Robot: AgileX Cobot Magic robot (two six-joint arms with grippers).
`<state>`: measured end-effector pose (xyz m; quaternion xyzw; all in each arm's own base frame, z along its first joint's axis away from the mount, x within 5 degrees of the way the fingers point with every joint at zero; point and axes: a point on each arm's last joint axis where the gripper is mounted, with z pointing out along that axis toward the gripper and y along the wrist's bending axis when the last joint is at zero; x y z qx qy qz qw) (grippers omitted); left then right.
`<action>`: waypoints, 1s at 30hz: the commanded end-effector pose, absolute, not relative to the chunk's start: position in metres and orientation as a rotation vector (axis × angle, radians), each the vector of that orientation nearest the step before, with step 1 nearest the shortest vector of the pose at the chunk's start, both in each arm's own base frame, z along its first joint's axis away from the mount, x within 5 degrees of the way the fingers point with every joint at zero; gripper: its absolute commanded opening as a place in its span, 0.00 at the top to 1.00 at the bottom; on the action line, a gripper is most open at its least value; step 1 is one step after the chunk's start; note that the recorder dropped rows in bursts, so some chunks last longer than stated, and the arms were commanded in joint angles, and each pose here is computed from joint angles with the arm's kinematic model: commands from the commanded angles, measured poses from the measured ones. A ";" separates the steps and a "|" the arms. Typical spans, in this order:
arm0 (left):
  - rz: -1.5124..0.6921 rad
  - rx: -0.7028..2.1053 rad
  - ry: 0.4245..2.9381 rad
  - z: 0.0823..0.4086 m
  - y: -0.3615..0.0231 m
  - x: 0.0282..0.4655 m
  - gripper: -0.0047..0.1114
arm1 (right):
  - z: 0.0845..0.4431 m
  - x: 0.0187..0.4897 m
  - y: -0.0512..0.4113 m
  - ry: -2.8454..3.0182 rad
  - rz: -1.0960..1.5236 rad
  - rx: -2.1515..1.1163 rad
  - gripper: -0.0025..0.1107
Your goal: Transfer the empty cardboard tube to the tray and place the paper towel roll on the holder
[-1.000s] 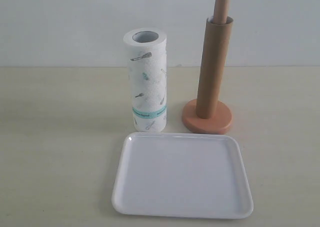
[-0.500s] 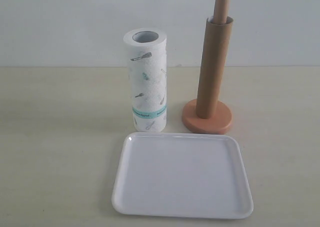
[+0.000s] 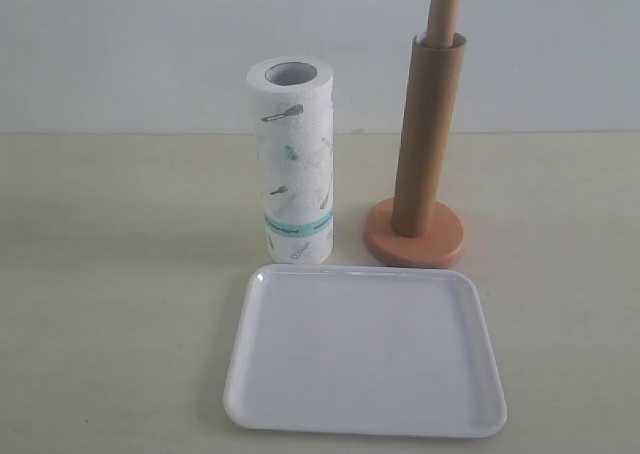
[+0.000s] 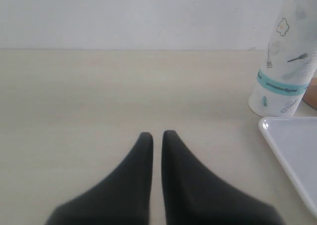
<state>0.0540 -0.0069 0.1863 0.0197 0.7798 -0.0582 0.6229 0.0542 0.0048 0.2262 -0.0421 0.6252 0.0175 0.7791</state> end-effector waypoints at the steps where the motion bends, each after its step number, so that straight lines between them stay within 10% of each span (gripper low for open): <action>1: -0.127 0.046 1.791 0.185 -0.007 0.054 0.91 | 0.254 0.053 0.005 1.277 0.038 -0.083 0.97; 10: -0.127 0.046 1.791 0.185 -0.007 0.054 0.91 | 0.295 0.114 0.010 1.449 -0.023 -0.145 0.97; 30: -0.127 0.046 1.791 0.185 -0.007 0.054 0.91 | 0.261 0.187 0.017 1.573 0.188 0.047 0.97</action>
